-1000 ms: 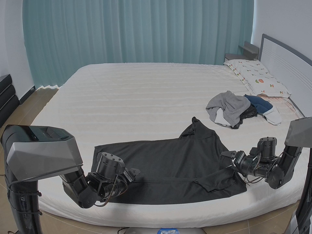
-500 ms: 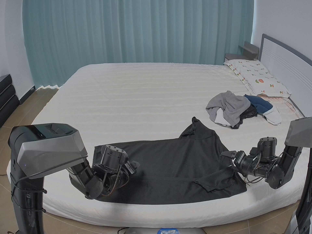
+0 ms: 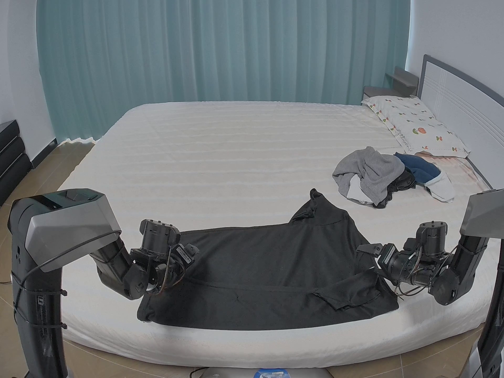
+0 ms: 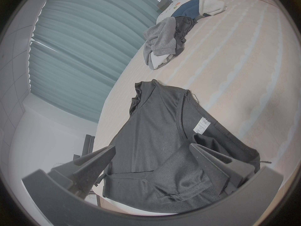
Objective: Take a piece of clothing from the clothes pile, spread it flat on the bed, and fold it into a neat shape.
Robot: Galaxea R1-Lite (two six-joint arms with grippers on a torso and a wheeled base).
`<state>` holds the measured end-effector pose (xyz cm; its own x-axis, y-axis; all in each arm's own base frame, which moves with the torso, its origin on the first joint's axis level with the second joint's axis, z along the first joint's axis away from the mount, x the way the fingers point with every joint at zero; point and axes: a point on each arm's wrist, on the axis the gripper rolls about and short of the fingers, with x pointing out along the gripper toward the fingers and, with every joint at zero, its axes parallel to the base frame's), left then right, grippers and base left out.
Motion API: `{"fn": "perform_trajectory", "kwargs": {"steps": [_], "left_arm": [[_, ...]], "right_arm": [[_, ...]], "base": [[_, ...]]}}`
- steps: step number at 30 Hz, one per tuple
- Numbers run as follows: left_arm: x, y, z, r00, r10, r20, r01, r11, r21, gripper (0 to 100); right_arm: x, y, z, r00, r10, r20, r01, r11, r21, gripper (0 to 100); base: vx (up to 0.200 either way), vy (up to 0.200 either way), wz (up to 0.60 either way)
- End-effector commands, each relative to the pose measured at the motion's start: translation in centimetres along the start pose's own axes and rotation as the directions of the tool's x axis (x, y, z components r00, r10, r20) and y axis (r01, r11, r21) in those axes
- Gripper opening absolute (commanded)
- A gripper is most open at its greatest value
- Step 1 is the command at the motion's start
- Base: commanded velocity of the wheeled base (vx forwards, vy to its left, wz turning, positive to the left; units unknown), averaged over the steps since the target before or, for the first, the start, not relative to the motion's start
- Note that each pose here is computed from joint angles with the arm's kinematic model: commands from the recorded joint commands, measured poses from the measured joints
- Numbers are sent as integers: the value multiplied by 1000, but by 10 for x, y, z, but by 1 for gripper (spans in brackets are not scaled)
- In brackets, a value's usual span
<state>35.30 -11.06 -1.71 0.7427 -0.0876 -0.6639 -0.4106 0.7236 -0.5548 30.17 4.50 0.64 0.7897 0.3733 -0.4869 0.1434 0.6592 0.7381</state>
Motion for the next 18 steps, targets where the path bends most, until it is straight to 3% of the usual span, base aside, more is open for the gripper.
{"fn": "perform_trajectory", "kwargs": {"steps": [1, 7, 18], "left_arm": [[1, 13, 18, 999, 30, 30, -29, 999, -39, 100], [-17, 29, 38, 998, 41, 40, -38, 995, -89, 100], [-56, 54, 32, 996, 17, -86, -29, 991, -133, 100]], "right_arm": [[0, 0, 0, 1000, 1, 0, -1, 1000, 1, 100], [-1, -3, 3, 1000, -5, 10, 5, 1000, 6, 100], [-5, -8, 8, 999, -23, 26, 22, 1000, 17, 100]], "base": [[0, 0, 0], [0, 0, 0], [0, 0, 0]]}}
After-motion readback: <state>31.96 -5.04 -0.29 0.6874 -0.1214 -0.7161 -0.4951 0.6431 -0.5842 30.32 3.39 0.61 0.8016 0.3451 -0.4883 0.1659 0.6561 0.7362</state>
